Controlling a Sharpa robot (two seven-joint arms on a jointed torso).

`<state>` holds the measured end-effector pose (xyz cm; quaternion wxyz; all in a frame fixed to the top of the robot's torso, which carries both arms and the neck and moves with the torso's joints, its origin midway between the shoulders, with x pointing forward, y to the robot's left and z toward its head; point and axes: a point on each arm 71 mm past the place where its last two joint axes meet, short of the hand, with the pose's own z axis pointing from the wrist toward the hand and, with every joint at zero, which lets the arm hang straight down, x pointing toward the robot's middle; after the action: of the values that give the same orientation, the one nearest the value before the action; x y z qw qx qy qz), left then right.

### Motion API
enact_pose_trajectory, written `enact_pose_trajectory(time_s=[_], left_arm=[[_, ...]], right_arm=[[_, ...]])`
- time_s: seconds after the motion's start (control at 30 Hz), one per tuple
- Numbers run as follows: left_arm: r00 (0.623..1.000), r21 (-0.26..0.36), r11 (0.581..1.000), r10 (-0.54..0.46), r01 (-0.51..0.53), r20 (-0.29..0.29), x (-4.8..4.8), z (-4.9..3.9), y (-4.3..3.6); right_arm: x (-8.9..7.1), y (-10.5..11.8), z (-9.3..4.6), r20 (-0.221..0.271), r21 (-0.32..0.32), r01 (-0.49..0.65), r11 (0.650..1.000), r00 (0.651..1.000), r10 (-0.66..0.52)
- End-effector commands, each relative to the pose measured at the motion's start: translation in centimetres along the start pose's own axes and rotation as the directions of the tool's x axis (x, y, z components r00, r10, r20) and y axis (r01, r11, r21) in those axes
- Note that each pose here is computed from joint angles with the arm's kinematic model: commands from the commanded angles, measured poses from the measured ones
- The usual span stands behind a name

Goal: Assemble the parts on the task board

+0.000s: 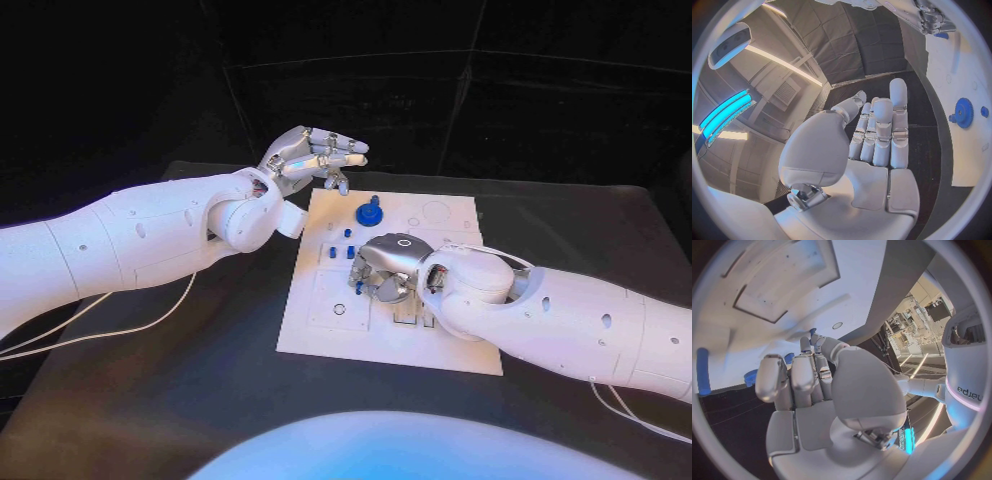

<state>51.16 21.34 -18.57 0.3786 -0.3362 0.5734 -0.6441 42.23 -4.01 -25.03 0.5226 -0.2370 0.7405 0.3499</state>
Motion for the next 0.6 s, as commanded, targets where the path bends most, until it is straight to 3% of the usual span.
enact_pose_trajectory(time_s=[0.03,0.6], left_arm=[[1.0,0.005,1.0,-0.009,0.009,-0.007,0.05,0.1,-0.13],[1.0,-0.002,1.0,-0.009,0.009,-0.008,-0.09,0.11,-0.05]], right_arm=[[0.11,0.22,-0.01,-0.001,-0.022,-0.003,1.0,1.0,0.003],[-0.08,0.15,-0.06,0.027,-0.036,-0.02,0.999,0.999,0.021]])
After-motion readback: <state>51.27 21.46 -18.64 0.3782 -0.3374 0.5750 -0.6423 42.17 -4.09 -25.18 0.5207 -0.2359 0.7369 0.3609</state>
